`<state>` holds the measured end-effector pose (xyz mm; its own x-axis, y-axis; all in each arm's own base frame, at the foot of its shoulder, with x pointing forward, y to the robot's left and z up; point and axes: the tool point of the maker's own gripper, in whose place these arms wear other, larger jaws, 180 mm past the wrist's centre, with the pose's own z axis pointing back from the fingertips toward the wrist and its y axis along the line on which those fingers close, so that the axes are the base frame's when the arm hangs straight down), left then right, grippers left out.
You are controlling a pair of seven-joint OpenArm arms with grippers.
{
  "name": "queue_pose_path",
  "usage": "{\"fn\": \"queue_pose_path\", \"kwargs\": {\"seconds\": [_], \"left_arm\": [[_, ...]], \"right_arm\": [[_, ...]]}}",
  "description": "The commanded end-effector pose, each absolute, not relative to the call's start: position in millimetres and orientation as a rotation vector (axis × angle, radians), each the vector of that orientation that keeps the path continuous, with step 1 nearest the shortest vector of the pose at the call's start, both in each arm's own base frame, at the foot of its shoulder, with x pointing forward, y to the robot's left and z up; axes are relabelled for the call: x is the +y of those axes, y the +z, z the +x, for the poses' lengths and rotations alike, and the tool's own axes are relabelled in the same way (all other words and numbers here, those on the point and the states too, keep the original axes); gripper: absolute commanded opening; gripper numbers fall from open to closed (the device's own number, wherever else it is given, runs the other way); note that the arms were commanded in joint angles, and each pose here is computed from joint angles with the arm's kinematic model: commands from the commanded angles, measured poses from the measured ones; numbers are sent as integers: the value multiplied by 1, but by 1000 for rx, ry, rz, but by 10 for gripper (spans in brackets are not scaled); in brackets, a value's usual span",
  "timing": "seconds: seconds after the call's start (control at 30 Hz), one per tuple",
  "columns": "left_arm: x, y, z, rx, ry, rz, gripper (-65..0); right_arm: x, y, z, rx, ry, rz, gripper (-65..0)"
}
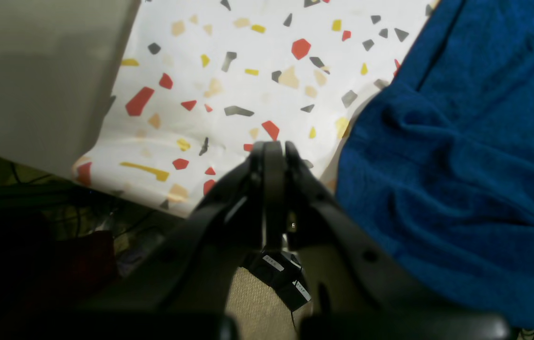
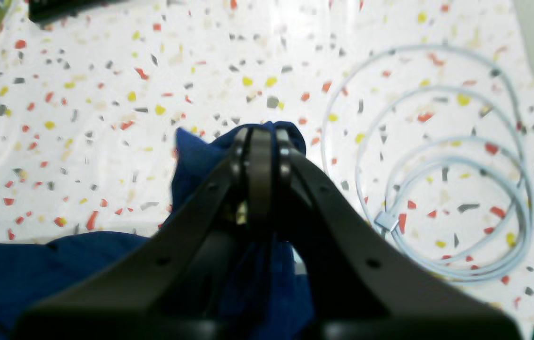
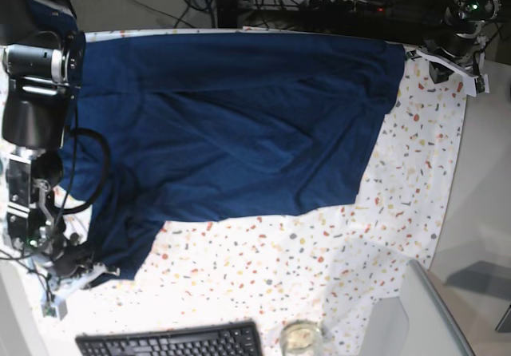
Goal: Layout the t-shirt on the table in an organized manner, then fold the t-shirt properly
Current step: 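Lift and fold the grasped shirt corner with the right gripper toward the shirt center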
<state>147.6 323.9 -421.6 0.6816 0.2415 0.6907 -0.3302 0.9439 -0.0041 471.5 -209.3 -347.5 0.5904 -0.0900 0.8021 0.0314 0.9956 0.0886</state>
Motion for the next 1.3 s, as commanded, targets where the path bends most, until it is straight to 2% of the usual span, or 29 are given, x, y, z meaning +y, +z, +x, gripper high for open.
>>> {"fn": "queue_pose_path", "kwargs": {"seconds": [0.0, 0.6, 1.03, 1.27], "left_arm": [[328, -413, 153, -792, 314, 131, -650], [328, -413, 153, -792, 315, 132, -650], [328, -413, 153, -792, 315, 132, -650], [328, -413, 153, -792, 314, 131, -650]], "right_arm": [[-213, -314, 486, -1022, -61, 61, -650], [-207, -228, 491, -1234, -4, 23, -650], [-158, -259, 465, -1178, 251, 132, -650], [-111, -314, 425, -1057, 380, 244, -650]]}}
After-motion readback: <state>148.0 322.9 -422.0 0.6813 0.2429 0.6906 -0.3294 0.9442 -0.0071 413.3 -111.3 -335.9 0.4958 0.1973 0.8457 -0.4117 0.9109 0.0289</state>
